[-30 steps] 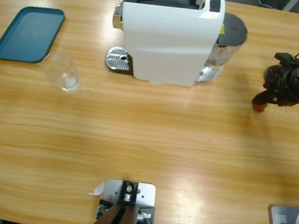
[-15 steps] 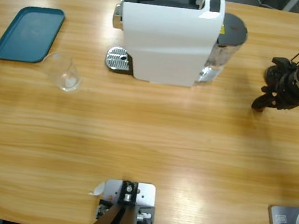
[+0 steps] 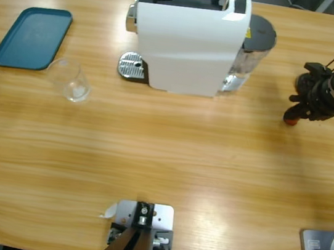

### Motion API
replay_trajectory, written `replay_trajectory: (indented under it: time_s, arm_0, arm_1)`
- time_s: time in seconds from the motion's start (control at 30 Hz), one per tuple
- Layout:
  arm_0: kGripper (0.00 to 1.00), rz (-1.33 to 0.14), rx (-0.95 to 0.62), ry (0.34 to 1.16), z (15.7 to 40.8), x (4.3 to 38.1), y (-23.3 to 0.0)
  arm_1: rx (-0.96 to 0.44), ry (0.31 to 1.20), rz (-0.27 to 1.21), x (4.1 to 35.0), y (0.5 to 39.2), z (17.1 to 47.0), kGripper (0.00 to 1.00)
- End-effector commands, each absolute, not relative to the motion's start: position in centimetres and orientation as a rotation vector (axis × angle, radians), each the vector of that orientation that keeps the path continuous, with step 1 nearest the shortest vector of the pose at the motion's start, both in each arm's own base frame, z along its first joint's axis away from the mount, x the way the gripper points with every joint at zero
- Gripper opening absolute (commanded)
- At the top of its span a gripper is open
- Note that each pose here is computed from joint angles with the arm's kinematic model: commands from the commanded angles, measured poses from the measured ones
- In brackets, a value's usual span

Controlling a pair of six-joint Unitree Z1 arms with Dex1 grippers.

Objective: Pour coffee

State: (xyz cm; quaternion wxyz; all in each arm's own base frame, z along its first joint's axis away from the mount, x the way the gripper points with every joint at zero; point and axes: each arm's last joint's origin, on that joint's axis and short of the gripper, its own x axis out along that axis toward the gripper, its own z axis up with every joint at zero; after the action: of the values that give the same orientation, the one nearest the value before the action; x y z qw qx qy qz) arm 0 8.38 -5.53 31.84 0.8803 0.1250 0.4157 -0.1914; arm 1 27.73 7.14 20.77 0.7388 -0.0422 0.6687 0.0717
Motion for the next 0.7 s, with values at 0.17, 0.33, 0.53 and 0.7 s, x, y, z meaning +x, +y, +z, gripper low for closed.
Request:
replay_trajectory:
  time_s: [0.17,0.33,0.53,0.7]
  arm_0:
    - [0.987,-0.362,0.250,0.884,30.9,7.7,-4.8]
    - [0.987,-0.363,0.249,0.881,30.9,7.6,-4.7]
    - [0.987,-0.363,0.248,0.880,30.8,7.7,-4.8]
    - [0.987,-0.363,0.245,0.876,30.8,7.6,-4.7]
  arm_1:
    - [-0.126,1.492,0.158,27.2,7.6,19.8,0.000]
    - [-0.128,1.406,0.174,26.2,7.7,22.5,0.000]
    - [-0.156,1.081,0.399,21.1,8.0,30.9,0.000]
    - [-0.065,0.895,0.665,18.9,9.3,36.1,0.000]
